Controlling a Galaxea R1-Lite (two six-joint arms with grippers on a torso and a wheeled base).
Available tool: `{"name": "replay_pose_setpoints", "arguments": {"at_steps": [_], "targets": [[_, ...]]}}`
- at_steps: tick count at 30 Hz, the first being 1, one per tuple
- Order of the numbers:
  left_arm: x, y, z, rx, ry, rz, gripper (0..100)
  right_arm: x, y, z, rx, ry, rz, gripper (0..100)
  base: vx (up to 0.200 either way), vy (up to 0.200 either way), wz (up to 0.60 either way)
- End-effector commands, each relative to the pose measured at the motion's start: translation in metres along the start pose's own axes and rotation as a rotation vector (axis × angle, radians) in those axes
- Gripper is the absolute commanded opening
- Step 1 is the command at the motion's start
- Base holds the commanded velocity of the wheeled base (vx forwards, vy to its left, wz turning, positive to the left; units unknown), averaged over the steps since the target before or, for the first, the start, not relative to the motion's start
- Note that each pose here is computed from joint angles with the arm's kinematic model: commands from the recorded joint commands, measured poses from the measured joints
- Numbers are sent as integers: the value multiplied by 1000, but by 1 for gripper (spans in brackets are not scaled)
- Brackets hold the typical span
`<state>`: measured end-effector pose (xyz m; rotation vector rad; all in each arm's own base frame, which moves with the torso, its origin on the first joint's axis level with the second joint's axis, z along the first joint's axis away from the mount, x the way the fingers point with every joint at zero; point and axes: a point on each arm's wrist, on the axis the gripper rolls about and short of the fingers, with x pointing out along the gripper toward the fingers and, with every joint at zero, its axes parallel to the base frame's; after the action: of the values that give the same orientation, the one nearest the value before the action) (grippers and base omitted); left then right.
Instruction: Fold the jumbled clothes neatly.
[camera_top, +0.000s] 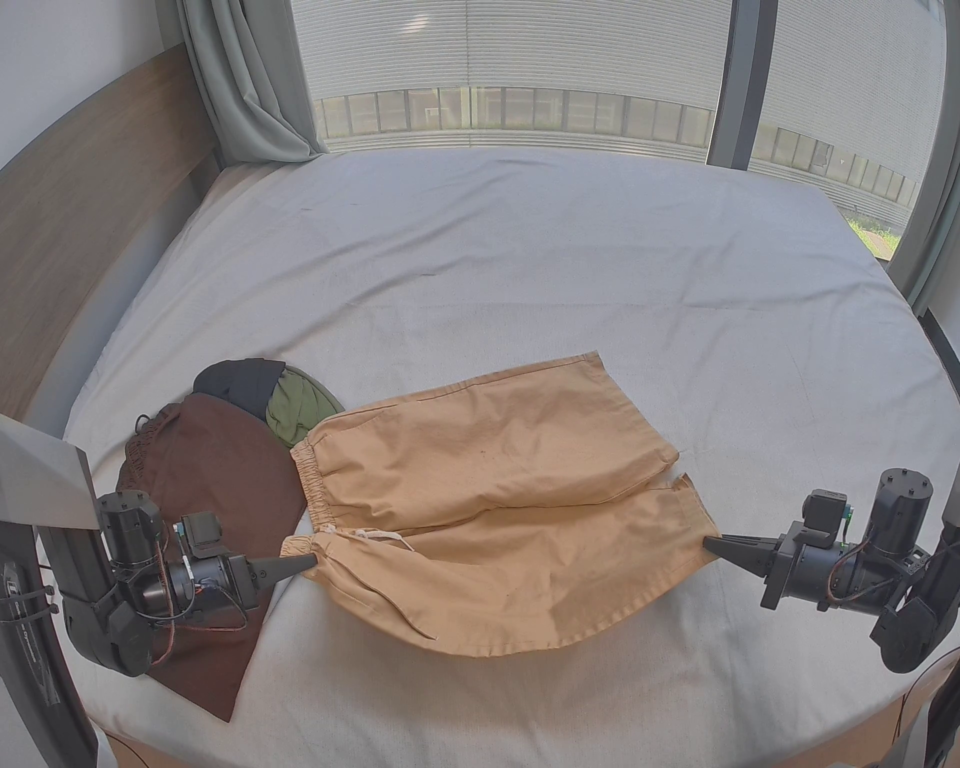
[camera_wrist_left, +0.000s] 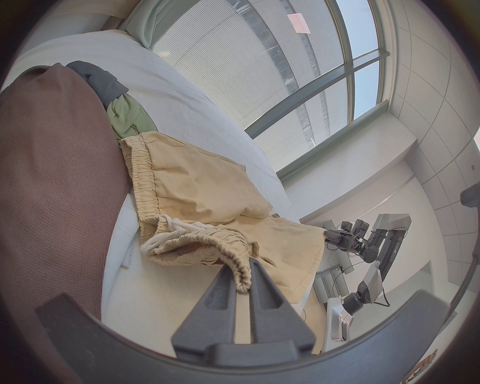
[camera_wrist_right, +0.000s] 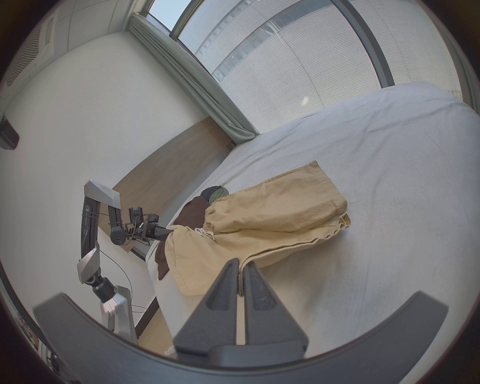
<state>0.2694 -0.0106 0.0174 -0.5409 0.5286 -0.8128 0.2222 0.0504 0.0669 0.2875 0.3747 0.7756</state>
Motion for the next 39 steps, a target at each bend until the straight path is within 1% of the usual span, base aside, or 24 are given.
{"name": "replay_pose_setpoints", "arguments": {"at_steps": [1, 5, 8, 15, 26, 30, 34, 39], "targets": [[0, 1, 2, 5, -7, 1, 0, -3, 8, 10, -25, -45, 23, 0, 0, 0, 0], [2, 3, 5, 8, -24, 21, 0, -4, 11, 17, -35, -70, 33, 0, 0, 0, 0], [2, 3, 8, -8, -35, 28, 0, -4, 13, 20, -42, -85, 37, 0, 0, 0, 0], [5, 5, 15, -14, -67, 49, 0, -4, 15, 32, -36, -132, 50, 0, 0, 0, 0], [5, 5, 17, -4, -75, 50, 0, -1, 14, 37, -47, -153, 50, 0, 0, 0, 0], [6, 6, 19, 3, -85, 54, 0, 3, 12, 43, -57, -170, 49, 0, 0, 0, 0], [8, 7, 22, -15, -103, 74, 0, 6, 11, 47, -65, -185, 47, 0, 0, 0, 0], [7, 5, 26, -19, -118, 73, 0, 7, 10, 51, -68, -198, 48, 0, 0, 0, 0]]}}
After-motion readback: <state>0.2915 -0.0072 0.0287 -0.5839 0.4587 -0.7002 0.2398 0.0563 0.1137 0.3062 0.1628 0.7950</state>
